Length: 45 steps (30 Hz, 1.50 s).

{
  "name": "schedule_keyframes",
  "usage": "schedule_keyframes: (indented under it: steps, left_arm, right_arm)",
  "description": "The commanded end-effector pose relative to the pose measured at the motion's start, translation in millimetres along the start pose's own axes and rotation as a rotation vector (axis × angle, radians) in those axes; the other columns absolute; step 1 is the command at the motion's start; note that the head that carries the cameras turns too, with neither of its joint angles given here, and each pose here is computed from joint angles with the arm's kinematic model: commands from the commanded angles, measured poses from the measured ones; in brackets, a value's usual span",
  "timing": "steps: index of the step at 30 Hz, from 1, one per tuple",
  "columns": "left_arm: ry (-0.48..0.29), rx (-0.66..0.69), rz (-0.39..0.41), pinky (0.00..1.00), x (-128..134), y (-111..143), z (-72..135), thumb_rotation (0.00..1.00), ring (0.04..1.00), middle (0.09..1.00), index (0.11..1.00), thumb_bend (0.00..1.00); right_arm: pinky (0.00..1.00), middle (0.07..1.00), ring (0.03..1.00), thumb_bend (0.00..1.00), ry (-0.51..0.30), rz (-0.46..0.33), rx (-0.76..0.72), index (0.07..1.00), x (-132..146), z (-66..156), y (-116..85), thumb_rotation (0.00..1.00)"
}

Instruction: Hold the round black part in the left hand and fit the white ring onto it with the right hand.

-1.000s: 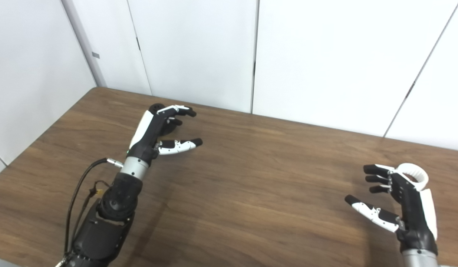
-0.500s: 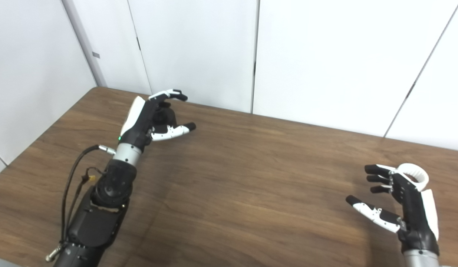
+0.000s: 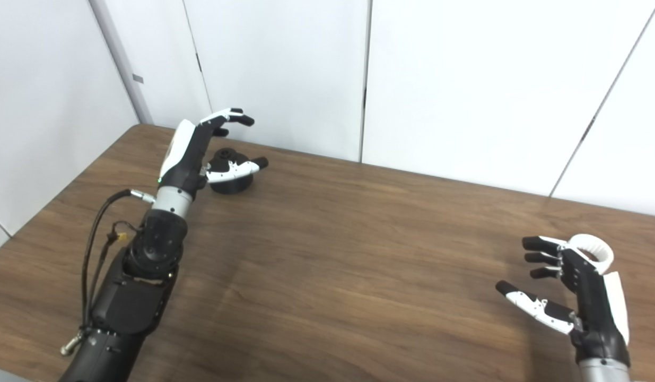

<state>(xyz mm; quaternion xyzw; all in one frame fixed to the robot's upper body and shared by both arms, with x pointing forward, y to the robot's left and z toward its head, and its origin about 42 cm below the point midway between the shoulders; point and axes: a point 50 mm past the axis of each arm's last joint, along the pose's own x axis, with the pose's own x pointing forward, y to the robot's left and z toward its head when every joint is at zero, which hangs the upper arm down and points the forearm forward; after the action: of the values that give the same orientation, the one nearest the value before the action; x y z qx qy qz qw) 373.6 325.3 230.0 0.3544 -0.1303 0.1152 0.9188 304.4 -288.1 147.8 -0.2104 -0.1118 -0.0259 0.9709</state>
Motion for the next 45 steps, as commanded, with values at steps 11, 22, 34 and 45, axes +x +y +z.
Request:
schedule_keyframes:
  steps: [11,22,34,45]
  left_arm:
    - [0.014,0.165,0.077,0.8,31.3,27.2,-0.8,0.26,0.96,0.923,0.722,0.89]
    - [0.113,0.296,0.058,0.79,44.9,32.4,-10.1,0.32,0.977,0.947,0.75,0.99]
    - [0.164,0.348,0.039,0.84,56.8,34.3,-21.6,0.36,0.999,0.972,0.768,1.0]
    - [0.196,0.421,0.047,0.88,63.6,32.0,-30.0,0.37,1.0,0.975,0.766,1.0]
  right_arm:
    - [0.54,0.692,0.66,0.6,-0.078,-0.02,-0.001,0.659,9.8,14.1,-8.1,0.06]
    - [0.53,0.691,0.649,0.59,-0.083,-0.016,-0.002,0.656,10.0,15.5,-6.8,0.06]
    - [0.54,0.692,0.65,0.59,-0.08,-0.016,0.005,0.656,9.6,17.2,-6.1,0.07]
    - [0.53,0.69,0.644,0.58,-0.084,-0.016,0.005,0.653,9.3,20.9,-5.2,0.02]
